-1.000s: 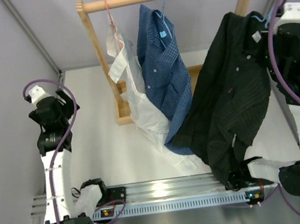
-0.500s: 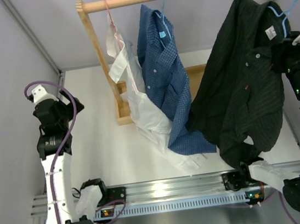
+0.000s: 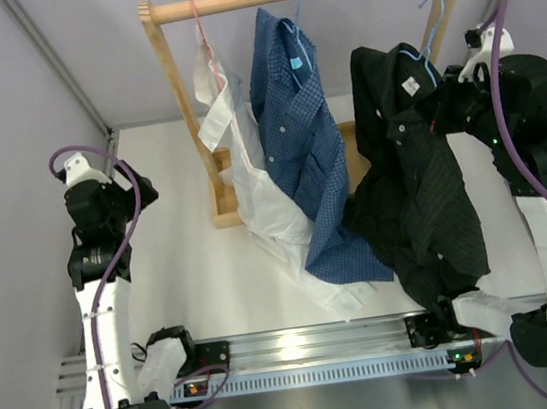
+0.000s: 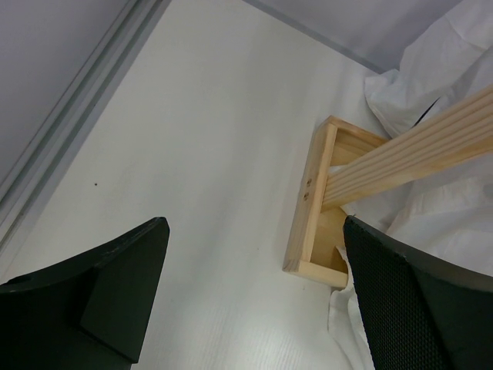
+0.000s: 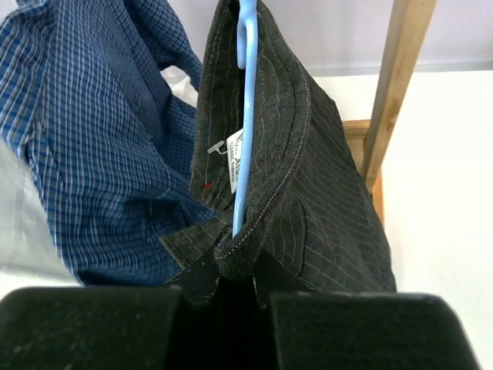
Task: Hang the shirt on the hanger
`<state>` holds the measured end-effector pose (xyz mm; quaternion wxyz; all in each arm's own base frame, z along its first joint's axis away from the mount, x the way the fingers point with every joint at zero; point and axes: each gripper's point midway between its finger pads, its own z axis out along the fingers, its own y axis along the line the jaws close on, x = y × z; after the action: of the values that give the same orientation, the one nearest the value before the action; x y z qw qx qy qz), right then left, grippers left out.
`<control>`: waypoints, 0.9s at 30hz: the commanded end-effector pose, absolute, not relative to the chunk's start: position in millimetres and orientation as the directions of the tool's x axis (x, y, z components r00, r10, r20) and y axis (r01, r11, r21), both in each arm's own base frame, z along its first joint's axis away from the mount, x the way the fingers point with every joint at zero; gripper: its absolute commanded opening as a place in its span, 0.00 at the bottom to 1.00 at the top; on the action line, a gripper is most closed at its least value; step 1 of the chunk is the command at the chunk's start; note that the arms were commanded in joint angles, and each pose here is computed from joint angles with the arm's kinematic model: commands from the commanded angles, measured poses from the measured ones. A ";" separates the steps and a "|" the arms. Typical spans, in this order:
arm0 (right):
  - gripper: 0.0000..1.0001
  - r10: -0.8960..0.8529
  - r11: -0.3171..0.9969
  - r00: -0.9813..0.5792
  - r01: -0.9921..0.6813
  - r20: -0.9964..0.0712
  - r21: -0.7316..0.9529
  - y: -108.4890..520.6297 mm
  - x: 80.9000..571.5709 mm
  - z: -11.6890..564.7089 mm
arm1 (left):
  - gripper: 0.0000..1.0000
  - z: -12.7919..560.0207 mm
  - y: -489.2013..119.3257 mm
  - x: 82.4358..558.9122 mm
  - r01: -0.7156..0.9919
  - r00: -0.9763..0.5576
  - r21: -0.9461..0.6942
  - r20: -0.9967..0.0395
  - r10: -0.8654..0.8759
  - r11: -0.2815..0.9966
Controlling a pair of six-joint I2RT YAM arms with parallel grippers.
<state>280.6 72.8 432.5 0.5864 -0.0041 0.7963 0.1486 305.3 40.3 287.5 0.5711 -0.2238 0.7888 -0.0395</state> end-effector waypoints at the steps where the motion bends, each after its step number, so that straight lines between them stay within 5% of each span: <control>1: 0.00 0.267 0.930 -0.193 -0.205 -0.944 0.305 78.4 299.4 473.9 | 0.98 301.7 39.4 312.1 -0.270 -0.201 -0.324 -0.902 -0.382 0.907; 27: 0.00 0.127 0.980 -0.158 -0.133 -0.979 0.149 70.8 380.8 507.3 | 0.98 309.2 34.0 306.4 -0.234 -0.187 -0.324 -0.910 -0.370 0.917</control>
<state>379.2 73.9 474.2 0.6058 0.0016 0.7889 0.1027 301.4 36.0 294.5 0.5809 -0.2088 0.7854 -0.0461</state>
